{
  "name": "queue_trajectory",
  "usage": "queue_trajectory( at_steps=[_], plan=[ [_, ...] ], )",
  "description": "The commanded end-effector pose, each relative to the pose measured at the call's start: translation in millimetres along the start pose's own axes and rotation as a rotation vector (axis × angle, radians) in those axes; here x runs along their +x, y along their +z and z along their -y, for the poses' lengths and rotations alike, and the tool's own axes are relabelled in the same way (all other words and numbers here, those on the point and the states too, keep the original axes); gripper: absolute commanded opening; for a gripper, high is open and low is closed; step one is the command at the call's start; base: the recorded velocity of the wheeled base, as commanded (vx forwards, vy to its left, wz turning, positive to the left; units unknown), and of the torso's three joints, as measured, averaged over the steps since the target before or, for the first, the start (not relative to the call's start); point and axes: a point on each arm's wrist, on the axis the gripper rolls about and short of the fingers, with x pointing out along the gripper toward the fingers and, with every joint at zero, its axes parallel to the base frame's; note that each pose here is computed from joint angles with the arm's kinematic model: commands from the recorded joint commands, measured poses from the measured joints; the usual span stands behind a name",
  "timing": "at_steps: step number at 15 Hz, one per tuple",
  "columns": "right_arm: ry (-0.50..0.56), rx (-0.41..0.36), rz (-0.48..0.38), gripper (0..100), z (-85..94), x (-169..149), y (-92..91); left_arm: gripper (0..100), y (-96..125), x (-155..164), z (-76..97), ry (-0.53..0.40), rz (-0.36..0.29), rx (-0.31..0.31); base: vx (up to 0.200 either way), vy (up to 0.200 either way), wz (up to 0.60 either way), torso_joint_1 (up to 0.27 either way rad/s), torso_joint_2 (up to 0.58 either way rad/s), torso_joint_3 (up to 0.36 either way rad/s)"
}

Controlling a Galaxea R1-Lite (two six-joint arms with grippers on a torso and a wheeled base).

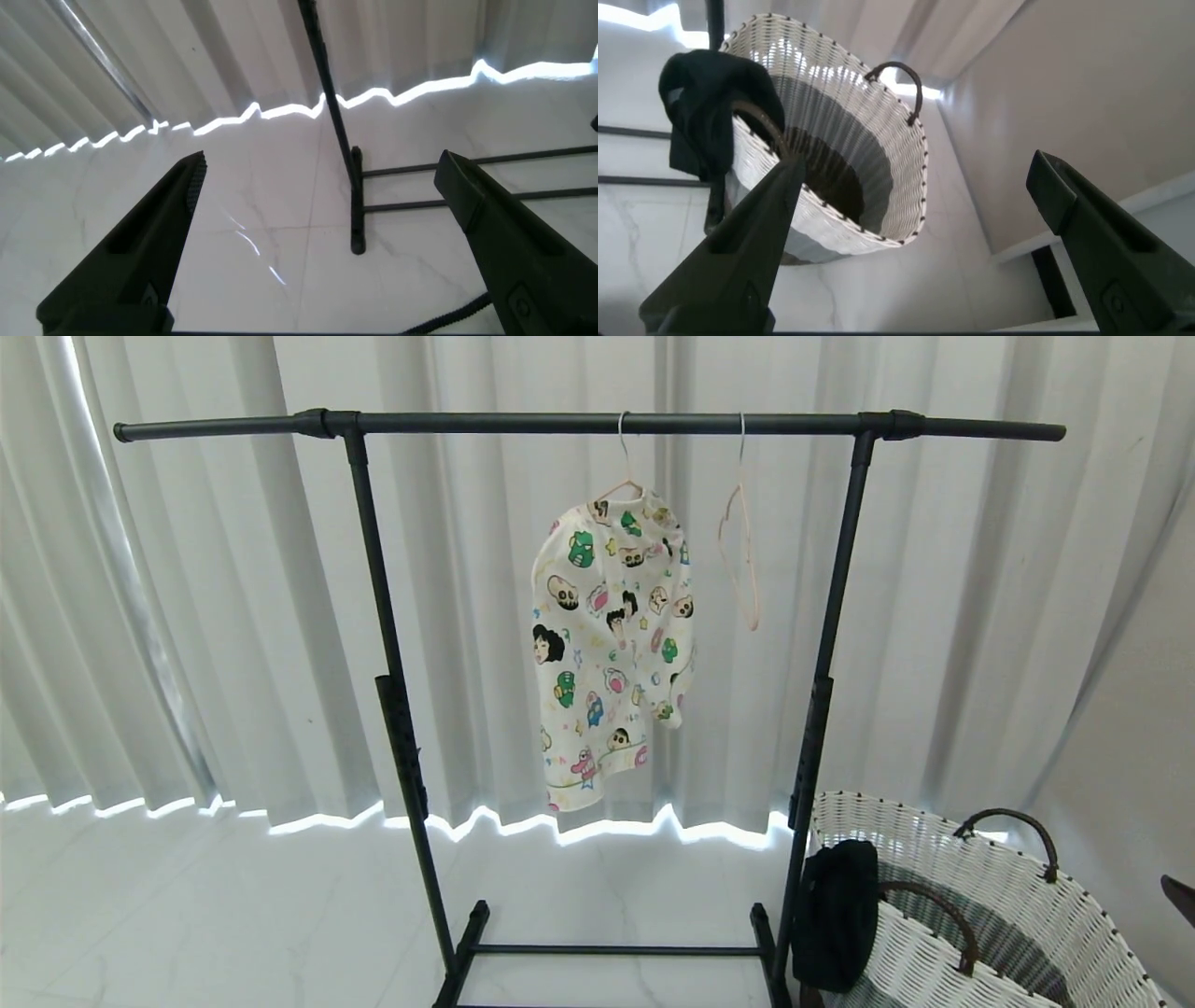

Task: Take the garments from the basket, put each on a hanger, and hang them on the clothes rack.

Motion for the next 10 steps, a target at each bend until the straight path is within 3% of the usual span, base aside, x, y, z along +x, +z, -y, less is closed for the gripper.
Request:
queue_trajectory(
  at_steps=[1, 6, 10],
  plan=[
    [0.0, -0.002, 0.0, 100, -0.1, 0, 0.2, 100, 0, 1, 0.0, -0.002, -0.008, 0.001, 0.2, 0.0, 0.0, -0.007, 0.0, 0.012],
    [0.007, -0.005, -0.011, 100, -1.1, 2, -1.6, 100, 0, 1, 0.0, -0.002, -0.008, 0.001, 0.2, 0.0, 0.0, 0.002, 0.01, 0.001],
    [0.074, -0.053, -0.09, 100, -12.4, 14, -13.0, 100, 0, 1, 0.0, -0.007, -0.015, 0.003, 0.2, 0.0, 0.0, 0.001, 0.0, 0.005]
  ],
)
